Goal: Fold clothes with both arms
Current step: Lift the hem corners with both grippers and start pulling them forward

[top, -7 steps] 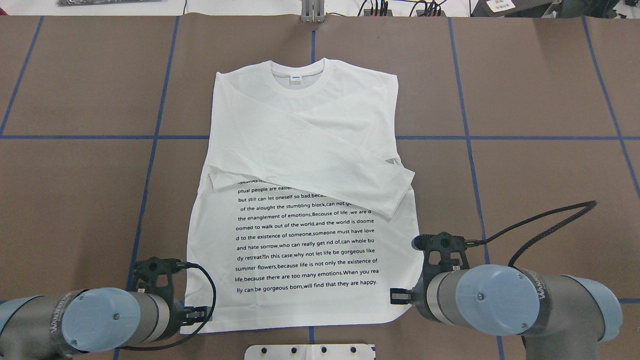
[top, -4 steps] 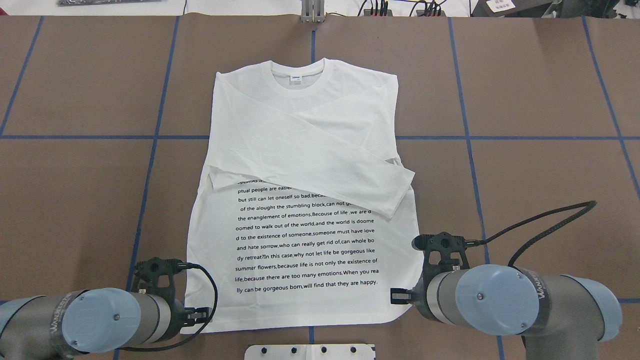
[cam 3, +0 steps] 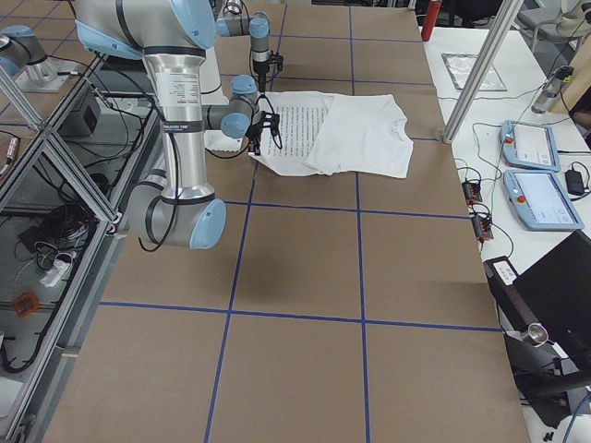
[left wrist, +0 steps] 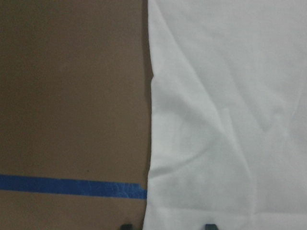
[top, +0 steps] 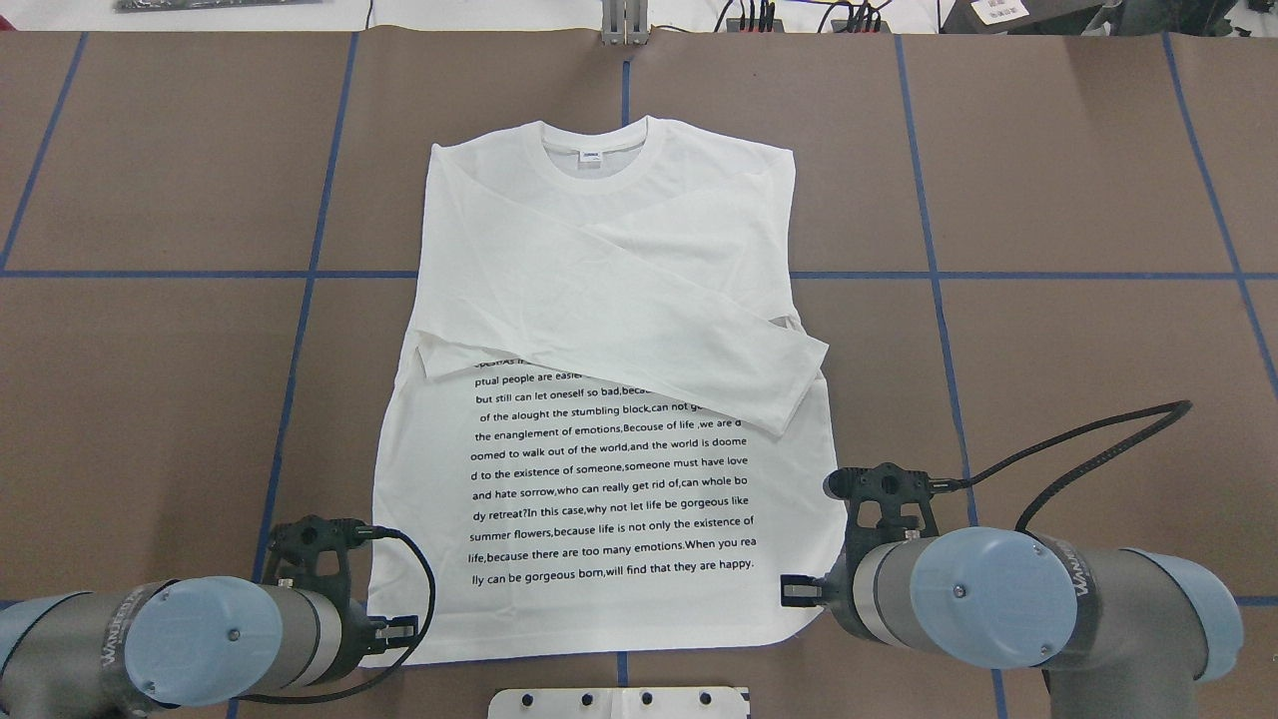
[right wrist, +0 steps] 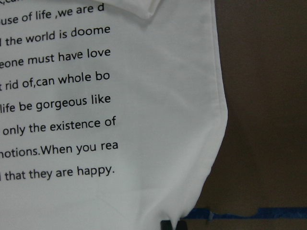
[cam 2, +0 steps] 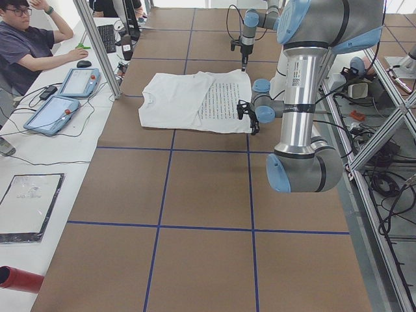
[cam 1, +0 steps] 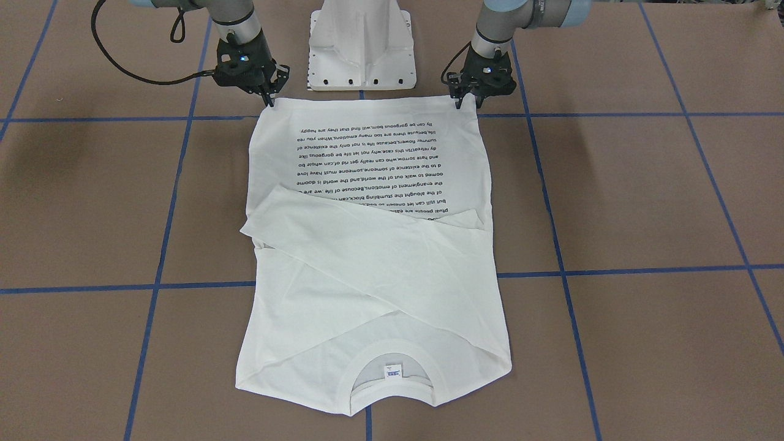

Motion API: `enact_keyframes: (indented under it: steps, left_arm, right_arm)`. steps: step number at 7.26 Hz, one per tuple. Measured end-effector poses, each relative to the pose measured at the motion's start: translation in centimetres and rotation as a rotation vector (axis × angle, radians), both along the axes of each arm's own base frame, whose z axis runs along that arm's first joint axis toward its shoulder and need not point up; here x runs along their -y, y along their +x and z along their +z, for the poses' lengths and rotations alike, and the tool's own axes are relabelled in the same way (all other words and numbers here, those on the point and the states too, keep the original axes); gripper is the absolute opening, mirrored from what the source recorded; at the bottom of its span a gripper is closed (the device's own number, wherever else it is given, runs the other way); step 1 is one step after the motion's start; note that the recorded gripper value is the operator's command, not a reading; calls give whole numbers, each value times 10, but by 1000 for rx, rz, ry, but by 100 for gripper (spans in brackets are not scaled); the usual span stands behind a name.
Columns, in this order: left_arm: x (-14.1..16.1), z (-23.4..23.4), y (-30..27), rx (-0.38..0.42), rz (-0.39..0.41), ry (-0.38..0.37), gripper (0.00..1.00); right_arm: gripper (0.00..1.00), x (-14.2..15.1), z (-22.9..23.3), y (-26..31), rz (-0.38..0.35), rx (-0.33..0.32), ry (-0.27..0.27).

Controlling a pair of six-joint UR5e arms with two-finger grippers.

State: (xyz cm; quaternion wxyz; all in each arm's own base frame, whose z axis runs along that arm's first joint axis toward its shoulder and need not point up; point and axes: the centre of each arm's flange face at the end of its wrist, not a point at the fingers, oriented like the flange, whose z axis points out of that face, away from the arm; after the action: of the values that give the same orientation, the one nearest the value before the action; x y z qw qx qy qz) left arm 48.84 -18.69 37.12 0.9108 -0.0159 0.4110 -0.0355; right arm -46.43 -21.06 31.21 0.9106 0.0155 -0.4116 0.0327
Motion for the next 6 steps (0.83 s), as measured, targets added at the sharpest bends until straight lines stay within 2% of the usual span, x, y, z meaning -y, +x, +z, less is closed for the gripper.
enact_keyframes:
  steps: [2, 3, 4, 6]
  left_arm:
    - [-1, -4, 1, -9, 3, 0, 31]
    - [-1, -5, 0, -11, 3, 0, 24]
    - [-1, -6, -1, -13, 3, 0, 0]
    - [-1, -10, -2, -21, 5, 1, 0]
  right_arm:
    - [0, 0, 1, 0, 1, -2, 0]
    - [0, 1, 1, 1, 1, -2, 0]
    - [0, 1, 1, 1, 1, -1, 0]
    - [0, 1, -1, 1, 2, 1, 0]
